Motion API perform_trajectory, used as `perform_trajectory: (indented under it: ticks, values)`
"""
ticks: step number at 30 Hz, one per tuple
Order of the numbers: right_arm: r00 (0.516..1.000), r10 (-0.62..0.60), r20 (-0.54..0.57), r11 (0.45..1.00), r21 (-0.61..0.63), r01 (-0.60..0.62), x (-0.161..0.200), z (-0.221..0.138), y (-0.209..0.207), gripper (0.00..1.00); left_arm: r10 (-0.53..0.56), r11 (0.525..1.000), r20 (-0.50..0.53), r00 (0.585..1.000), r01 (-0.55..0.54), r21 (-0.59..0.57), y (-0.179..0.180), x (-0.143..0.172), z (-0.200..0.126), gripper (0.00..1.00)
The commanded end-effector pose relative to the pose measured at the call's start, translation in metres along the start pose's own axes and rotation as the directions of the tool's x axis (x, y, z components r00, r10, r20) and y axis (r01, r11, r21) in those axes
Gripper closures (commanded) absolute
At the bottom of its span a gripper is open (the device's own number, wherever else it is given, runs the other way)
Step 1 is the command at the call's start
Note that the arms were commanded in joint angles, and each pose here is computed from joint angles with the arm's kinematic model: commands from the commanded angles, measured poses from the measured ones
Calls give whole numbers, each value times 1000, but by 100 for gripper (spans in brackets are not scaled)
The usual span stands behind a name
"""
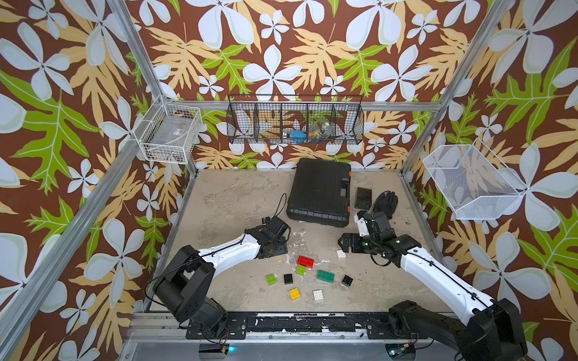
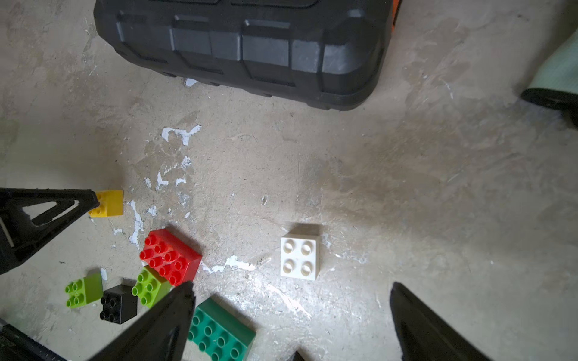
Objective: Assemble a giraffe with lego
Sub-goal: Pick up the lego brick from the center of the board.
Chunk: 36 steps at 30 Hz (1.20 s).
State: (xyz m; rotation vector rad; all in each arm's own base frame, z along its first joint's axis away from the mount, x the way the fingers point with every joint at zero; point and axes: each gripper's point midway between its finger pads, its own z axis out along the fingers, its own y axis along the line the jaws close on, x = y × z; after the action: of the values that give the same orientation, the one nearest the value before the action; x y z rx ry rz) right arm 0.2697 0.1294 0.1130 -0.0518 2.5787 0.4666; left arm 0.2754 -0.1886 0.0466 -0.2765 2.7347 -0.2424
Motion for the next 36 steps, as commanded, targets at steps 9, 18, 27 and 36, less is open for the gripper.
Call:
perform_trajectory:
  ticks: [9,18,27,36]
  values:
    - [1000,12,-2,999,-34,-12,5,6,3,0,1,999,12,1000,-1,-41,1,10,7,26]
    - [1000,5,3,999,-34,-5,6,1,3,0,-14,997,37,999,17,-81,-2,7,19,32]
    - [1000,3,3,999,-38,-3,6,1,4,0,-27,994,45,999,32,-105,-3,5,25,43]
    - [1000,4,13,999,-48,-4,5,-2,5,3,-54,994,51,997,59,-97,3,11,17,86]
